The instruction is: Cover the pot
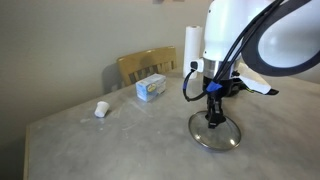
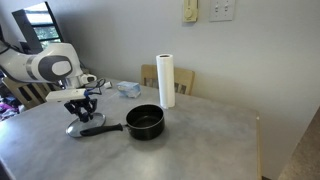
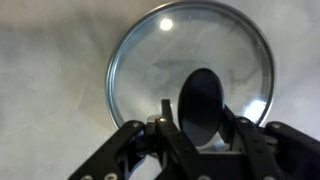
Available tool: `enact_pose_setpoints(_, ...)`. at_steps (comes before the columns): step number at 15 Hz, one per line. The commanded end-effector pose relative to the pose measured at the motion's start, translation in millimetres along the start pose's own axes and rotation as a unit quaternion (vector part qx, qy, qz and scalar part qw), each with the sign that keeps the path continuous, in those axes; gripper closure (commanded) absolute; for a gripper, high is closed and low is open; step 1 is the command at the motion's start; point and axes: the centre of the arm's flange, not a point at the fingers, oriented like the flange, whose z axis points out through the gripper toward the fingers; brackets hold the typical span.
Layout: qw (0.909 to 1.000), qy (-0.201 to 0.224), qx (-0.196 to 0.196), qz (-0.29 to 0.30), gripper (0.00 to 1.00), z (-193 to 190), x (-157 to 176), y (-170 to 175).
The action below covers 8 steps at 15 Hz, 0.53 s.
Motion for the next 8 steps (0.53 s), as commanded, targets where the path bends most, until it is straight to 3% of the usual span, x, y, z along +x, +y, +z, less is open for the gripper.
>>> enact_pose_setpoints(1,0.9997,-0.009,-0.012,-0.017,0.82,-19.6,-5.0,-3.2)
enact_pose_setpoints(5,0.9977,-0.022,-0.028,-0.058,0.86,-53.3,-10.6,-3.7)
enact_pose_setpoints(8,0.9912,-0.021,-0.051,-0.121,0.86,-87.8,-16.5,23.9)
